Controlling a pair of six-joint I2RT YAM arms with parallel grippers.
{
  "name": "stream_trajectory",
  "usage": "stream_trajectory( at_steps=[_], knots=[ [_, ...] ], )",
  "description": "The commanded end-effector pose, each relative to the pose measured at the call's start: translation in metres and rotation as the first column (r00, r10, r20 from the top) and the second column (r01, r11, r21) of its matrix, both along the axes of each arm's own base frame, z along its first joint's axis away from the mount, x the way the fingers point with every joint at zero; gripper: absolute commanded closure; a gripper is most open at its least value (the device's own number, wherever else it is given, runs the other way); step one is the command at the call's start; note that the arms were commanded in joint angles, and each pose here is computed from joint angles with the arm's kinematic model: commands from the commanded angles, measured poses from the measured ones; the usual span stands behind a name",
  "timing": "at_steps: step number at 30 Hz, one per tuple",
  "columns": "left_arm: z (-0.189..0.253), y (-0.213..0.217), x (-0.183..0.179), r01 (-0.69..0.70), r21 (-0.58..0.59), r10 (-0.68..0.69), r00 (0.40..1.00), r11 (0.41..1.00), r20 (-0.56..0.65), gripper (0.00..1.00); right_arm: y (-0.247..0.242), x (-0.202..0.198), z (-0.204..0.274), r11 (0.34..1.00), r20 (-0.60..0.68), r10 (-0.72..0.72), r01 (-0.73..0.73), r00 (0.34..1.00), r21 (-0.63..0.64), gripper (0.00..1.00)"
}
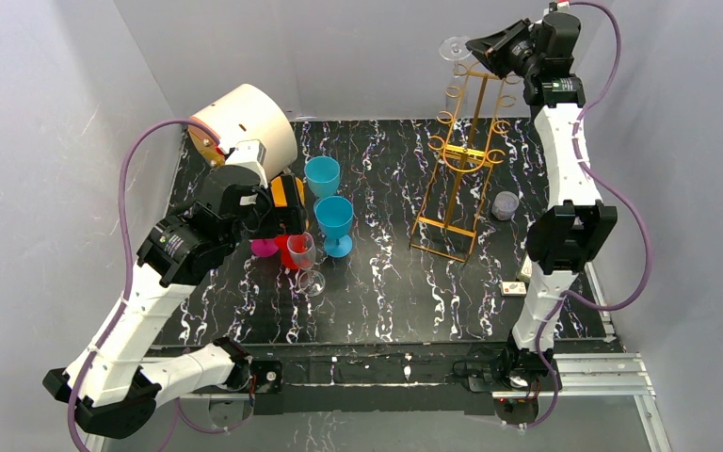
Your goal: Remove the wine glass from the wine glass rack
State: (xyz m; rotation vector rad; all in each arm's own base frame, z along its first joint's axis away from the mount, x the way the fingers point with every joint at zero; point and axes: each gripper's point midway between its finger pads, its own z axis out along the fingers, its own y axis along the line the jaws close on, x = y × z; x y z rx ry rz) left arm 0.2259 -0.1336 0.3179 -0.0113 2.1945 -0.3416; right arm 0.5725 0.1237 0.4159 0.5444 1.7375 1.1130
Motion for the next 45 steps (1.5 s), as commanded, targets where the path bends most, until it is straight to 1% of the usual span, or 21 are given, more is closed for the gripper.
stream_trajectory(
  at_steps=[1, 10, 16, 25, 33, 40, 45],
  knots=[
    [0.002, 0.0, -0.001, 0.005, -0.001, -0.005, 1.0, 1.0, 0.004, 0.02, 0.008, 0.001, 0.019, 0.999, 0.075, 0.023, -0.021, 0.997, -0.027, 0.99],
    [0.001, 0.001, -0.002, 0.001, 0.001, -0.001, 1.0, 1.0, 0.003, 0.02, 0.028, -0.002, 0.014, 0.994, 0.076, 0.108, -0.107, 0.991, -0.025, 0.99],
    [0.001, -0.001, -0.001, 0.005, 0.001, -0.005, 1.0, 1.0, 0.001, 0.02, 0.028, 0.0, 0.007, 0.994, 0.052, 0.089, -0.086, 0.995, -0.062, 0.99],
    [0.0, -0.003, 0.0, 0.011, -0.002, -0.011, 1.0, 1.0, -0.004, 0.02, 0.044, -0.01, 0.013, 0.984, 0.072, 0.169, -0.164, 0.983, -0.07, 0.99],
    [0.001, -0.006, 0.0, 0.015, -0.017, -0.016, 1.0, 1.0, -0.005, 0.02, 0.065, -0.038, 0.029, 0.957, 0.107, 0.289, -0.286, 0.951, -0.047, 0.99],
    [0.005, -0.011, 0.001, 0.023, -0.041, -0.023, 1.0, 0.999, 0.004, 0.02, 0.087, -0.073, 0.049, 0.913, 0.152, 0.407, -0.403, 0.901, -0.062, 0.99],
    [0.006, -0.011, 0.001, 0.022, -0.053, -0.021, 1.0, 0.998, 0.006, 0.02, 0.102, -0.097, 0.058, 0.888, 0.165, 0.46, -0.453, 0.872, -0.081, 0.99]
  ],
)
